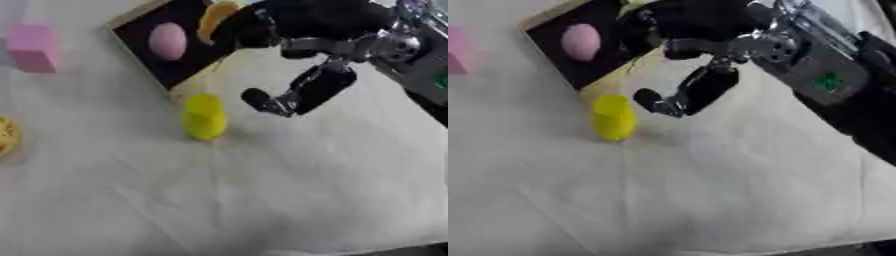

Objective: Pick up objects on the table and place them in the box.

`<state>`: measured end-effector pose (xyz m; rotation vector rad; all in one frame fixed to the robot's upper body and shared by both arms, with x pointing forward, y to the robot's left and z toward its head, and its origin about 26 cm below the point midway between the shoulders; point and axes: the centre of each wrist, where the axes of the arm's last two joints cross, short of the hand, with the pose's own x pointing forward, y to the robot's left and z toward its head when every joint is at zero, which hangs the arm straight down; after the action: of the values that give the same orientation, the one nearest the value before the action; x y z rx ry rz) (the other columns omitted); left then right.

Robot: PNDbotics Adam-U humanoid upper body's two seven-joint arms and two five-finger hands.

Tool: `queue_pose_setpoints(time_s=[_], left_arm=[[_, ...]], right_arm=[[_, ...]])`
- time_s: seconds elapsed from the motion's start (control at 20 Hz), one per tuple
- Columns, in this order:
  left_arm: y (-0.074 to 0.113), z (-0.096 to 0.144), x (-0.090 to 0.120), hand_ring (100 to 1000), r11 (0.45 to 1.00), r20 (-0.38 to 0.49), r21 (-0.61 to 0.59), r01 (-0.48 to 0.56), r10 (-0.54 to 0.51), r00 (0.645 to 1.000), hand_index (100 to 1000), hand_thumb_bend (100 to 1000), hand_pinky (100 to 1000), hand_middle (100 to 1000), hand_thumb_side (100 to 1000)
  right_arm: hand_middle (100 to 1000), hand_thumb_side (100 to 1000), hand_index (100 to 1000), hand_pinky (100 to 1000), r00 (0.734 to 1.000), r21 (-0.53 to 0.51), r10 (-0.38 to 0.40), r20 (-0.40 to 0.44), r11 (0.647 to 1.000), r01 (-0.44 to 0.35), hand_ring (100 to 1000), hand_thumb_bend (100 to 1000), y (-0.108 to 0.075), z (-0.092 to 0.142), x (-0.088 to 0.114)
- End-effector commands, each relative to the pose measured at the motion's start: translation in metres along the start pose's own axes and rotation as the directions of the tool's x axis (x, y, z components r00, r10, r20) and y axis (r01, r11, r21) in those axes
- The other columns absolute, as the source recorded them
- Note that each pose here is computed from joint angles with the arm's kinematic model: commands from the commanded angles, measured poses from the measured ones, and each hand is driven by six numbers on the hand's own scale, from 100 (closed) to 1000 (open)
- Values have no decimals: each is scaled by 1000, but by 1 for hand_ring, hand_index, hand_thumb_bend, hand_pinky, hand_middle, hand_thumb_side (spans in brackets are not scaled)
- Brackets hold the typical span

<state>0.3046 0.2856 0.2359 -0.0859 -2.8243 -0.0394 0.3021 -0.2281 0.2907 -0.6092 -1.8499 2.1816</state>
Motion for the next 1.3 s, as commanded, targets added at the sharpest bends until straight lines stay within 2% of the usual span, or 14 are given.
queue_pose_setpoints(time_s=[0.05, 0.4, 1.0, 1.3], left_arm=[[1, -5, 4, 705, 1000, 19, -11, 4, -4, 1000, 791, 100, 695, 593, 591], [-1, -4, 4, 706, 1000, 12, -11, -3, 3, 1000, 791, 100, 695, 594, 592], [-2, -4, 3, 710, 1000, 10, -9, -12, 12, 1000, 791, 100, 695, 595, 593], [-3, -3, 3, 710, 1000, 8, -10, -17, 18, 1000, 791, 100, 695, 595, 592]], right_arm=[[794, 398, 931, 921, 999, 35, 38, -10, 999, -38, 926, 100, -2, -1, 4], [811, 463, 940, 923, 997, 52, 71, -41, 996, -69, 934, 166, 2, -10, 8], [810, 435, 939, 925, 998, 124, 57, -33, 991, -53, 934, 140, 15, -21, 16], [819, 460, 942, 924, 996, 98, 67, -57, 993, -61, 935, 167, 12, -27, 19]])
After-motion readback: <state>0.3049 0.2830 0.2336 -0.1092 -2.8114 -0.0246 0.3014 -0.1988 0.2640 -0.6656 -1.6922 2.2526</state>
